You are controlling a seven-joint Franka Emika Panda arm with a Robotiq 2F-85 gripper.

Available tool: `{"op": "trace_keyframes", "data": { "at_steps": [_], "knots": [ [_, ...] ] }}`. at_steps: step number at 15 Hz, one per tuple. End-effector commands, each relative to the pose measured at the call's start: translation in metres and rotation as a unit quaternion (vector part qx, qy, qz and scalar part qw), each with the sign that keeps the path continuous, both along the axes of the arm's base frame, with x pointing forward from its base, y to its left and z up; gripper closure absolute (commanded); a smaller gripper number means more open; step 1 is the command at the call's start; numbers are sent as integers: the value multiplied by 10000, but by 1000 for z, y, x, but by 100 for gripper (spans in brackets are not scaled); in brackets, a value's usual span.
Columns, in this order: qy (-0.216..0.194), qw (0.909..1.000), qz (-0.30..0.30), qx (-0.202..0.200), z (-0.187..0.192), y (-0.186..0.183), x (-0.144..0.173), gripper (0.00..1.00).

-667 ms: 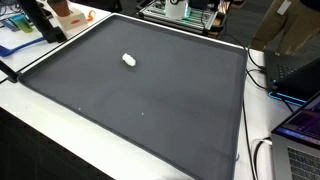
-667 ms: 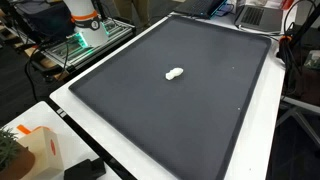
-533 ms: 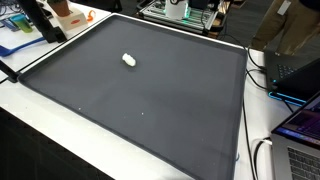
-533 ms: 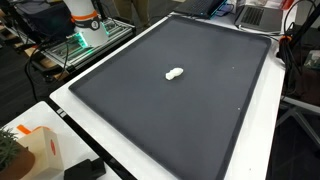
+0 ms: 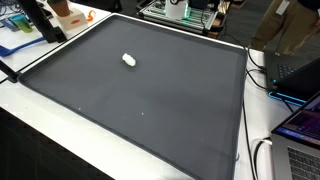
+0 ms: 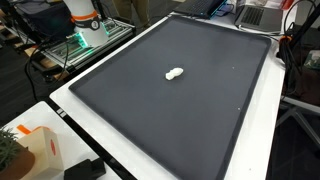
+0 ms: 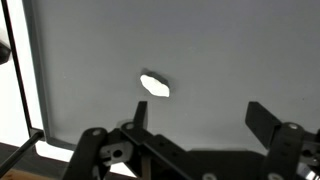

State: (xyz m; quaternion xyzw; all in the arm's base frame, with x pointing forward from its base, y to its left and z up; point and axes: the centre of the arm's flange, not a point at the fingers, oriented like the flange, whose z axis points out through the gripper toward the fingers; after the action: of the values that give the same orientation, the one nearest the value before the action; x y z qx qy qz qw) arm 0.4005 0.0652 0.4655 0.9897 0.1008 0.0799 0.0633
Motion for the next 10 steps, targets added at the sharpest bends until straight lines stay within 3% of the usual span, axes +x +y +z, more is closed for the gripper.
{"op": "trace_keyframes", "data": {
  "at_steps": [1, 8, 10],
  "knots": [
    [-103, 9999, -55, 66, 2, -5, 1, 0],
    [-749, 9936, -571, 625, -18, -73, 7, 0],
    [-946, 9920, -654, 524, -38, -80, 6, 0]
  ]
}}
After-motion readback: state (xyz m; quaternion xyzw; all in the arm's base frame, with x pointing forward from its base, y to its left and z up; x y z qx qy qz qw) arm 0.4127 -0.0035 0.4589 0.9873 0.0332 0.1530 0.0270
